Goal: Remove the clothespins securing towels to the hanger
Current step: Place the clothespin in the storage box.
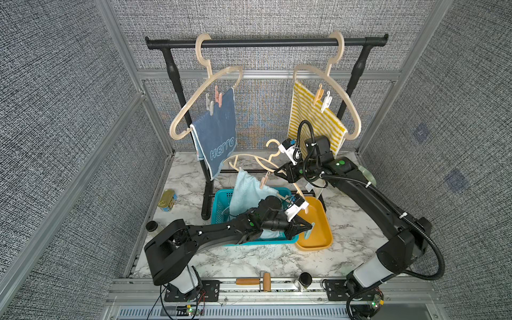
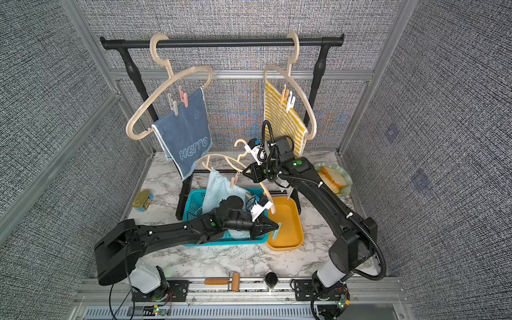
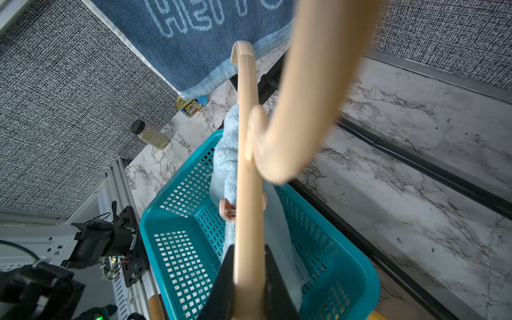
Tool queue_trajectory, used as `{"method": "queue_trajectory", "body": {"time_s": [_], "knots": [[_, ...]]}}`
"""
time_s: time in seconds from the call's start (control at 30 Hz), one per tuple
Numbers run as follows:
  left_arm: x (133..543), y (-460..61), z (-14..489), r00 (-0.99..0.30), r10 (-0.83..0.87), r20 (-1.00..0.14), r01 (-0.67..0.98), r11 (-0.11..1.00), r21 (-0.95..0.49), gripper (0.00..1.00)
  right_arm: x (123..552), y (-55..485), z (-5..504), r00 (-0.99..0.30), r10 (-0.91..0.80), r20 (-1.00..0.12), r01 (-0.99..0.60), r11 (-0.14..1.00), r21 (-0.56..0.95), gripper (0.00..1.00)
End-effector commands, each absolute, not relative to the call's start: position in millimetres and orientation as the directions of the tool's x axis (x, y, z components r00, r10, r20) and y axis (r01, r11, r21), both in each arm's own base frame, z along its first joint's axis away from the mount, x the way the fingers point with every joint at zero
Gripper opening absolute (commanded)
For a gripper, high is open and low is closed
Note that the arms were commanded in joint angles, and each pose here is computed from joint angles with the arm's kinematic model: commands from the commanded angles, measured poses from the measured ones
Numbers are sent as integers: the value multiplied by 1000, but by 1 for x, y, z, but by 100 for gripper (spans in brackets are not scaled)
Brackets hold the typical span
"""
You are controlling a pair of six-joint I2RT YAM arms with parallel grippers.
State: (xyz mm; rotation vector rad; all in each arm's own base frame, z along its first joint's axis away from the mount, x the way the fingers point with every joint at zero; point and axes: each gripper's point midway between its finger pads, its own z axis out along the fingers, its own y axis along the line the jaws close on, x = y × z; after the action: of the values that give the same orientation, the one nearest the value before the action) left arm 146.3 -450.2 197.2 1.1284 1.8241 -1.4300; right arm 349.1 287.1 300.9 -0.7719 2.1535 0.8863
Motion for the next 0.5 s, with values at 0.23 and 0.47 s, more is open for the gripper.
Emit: {"method": "queue_trajectory", "body": {"time_s": [0.23,0.47], "knots": [[164,-485,165,-550,263,-792,834,142,-532,0,354,287,312,-576,-218,-788,-730,572,375,0],[178,-481,147,-551,291,-782,832,257,-491,0,355,286,314,-572,-215,-792,-732,569,374,0]]}}
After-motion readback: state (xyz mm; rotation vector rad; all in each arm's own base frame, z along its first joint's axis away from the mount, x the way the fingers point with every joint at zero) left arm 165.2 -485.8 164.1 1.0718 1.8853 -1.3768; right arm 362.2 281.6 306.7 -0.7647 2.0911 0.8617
